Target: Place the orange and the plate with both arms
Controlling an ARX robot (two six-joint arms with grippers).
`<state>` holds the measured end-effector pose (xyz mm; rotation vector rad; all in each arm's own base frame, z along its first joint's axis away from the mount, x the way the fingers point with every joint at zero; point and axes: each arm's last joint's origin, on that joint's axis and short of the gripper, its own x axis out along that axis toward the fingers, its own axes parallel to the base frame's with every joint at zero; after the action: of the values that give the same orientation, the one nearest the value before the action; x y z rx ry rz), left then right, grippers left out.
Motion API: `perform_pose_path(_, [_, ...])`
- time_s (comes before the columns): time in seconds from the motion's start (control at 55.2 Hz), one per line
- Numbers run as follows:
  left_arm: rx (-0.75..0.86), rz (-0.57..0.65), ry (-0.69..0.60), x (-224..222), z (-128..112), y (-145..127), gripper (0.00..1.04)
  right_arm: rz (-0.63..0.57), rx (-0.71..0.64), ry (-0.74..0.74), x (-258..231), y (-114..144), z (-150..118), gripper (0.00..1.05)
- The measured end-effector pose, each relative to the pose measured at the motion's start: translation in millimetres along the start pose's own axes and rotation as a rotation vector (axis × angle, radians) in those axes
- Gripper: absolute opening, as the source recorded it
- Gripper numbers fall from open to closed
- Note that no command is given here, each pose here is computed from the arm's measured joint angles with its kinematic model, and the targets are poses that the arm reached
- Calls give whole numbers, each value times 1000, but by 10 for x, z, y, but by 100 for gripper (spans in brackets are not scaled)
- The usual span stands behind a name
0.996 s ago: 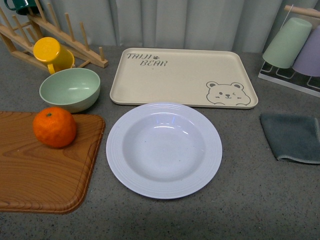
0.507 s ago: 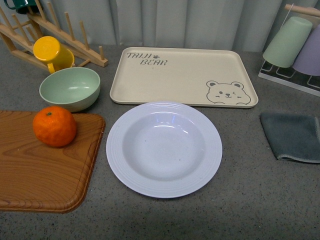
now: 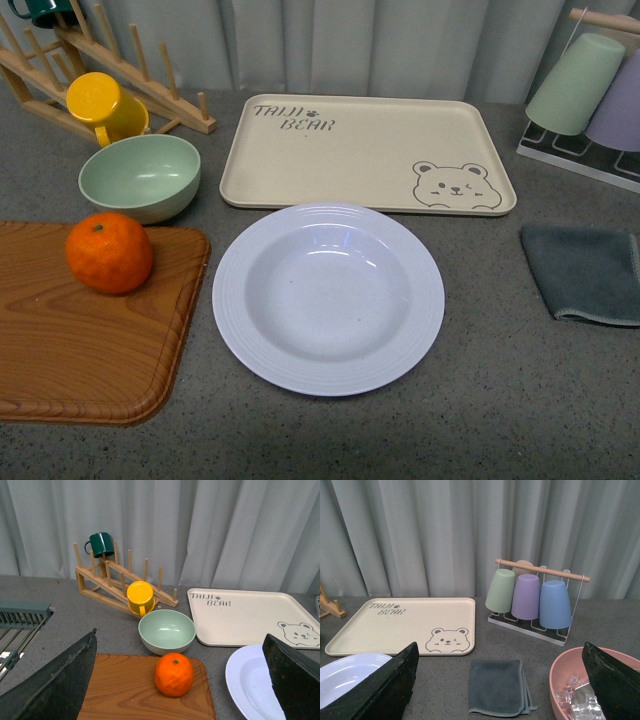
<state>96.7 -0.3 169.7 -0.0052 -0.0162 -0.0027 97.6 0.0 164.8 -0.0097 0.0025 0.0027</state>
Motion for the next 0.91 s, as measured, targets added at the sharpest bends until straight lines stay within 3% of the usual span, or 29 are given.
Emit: perform_pose_path(0.906, [0,0,0,0,0,0,98,0,0,0,0,0,1,96])
